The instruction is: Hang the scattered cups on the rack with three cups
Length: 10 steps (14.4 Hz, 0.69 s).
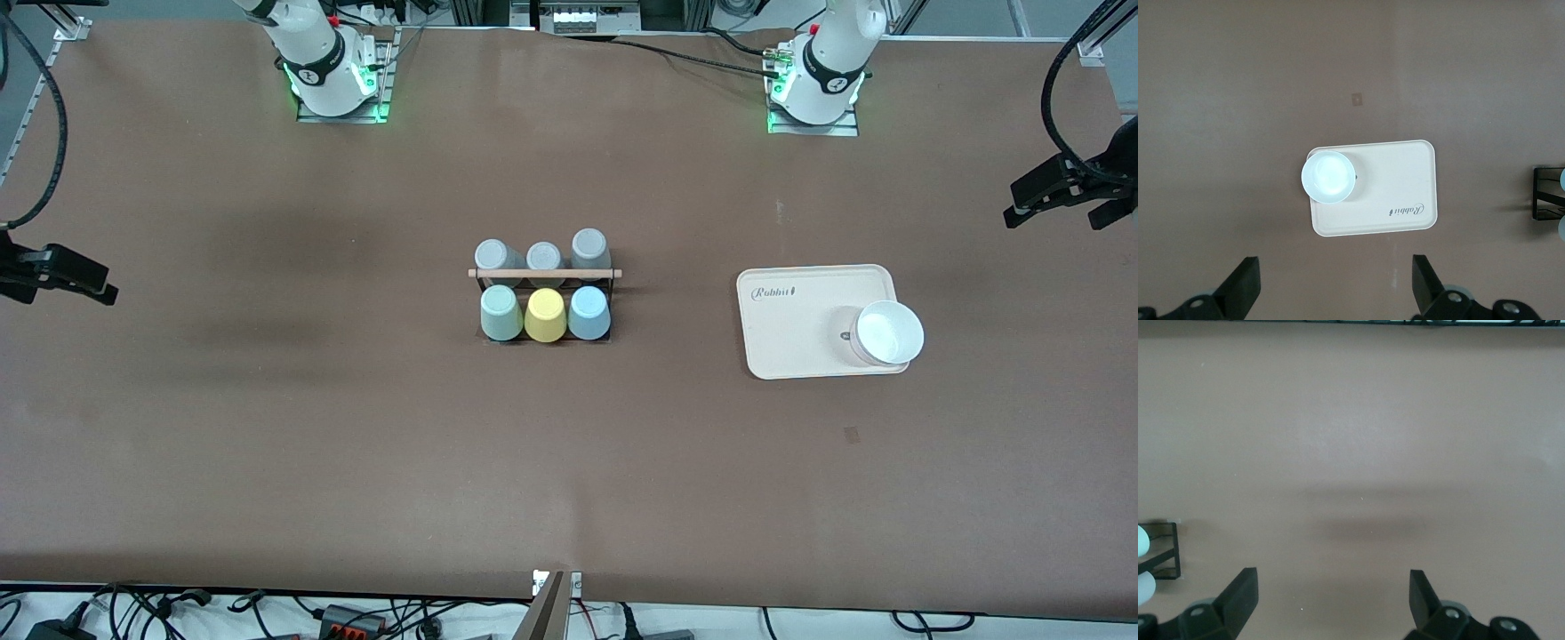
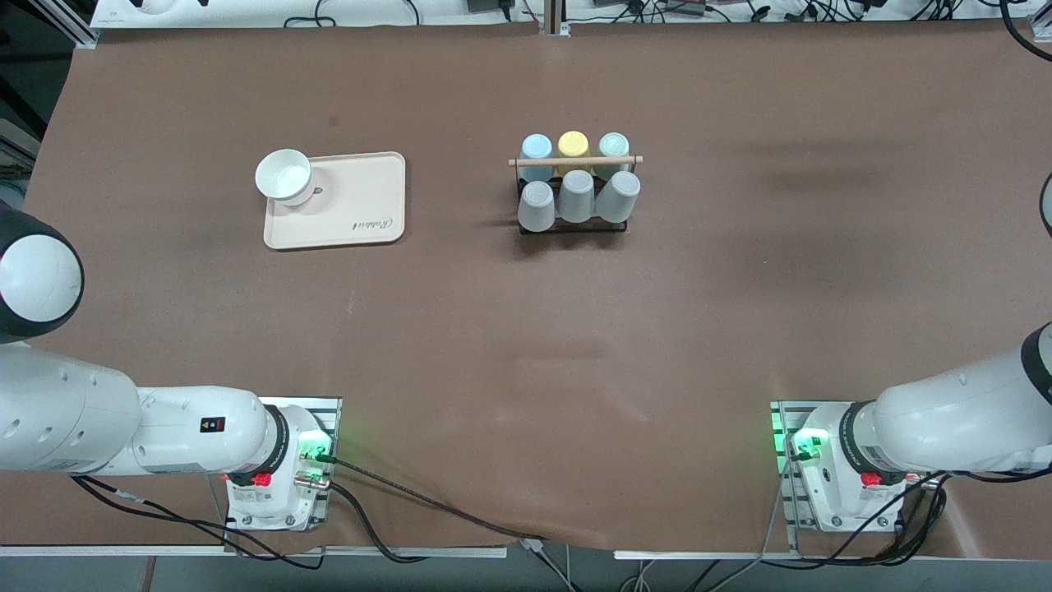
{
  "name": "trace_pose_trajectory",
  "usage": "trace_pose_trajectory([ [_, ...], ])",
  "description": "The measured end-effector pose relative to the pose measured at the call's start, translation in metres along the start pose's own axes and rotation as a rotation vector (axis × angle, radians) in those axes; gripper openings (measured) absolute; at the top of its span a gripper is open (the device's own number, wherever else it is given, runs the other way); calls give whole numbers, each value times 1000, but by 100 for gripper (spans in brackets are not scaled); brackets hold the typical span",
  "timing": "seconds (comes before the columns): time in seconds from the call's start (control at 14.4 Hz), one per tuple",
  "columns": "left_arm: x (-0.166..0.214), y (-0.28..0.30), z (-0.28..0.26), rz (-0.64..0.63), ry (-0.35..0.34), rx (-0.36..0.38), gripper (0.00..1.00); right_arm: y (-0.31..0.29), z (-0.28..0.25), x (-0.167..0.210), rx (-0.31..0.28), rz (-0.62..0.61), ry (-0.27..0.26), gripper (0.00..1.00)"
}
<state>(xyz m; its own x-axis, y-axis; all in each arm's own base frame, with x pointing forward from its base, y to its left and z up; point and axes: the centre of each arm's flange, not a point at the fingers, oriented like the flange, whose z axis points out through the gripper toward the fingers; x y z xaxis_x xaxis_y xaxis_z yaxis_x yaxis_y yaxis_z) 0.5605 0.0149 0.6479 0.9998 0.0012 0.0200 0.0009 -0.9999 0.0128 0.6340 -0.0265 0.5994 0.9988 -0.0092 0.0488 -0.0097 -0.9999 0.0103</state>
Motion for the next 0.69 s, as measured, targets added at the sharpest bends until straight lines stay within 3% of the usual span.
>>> trace_pose_trajectory([
  [0.28,0,-1,0,-2,0,0,100,2,6,-32,-30,-5,-16,100],
  [0.69,0,-2,0,-3,0,0,100,0,8,-74,-25,-14,-49,100],
])
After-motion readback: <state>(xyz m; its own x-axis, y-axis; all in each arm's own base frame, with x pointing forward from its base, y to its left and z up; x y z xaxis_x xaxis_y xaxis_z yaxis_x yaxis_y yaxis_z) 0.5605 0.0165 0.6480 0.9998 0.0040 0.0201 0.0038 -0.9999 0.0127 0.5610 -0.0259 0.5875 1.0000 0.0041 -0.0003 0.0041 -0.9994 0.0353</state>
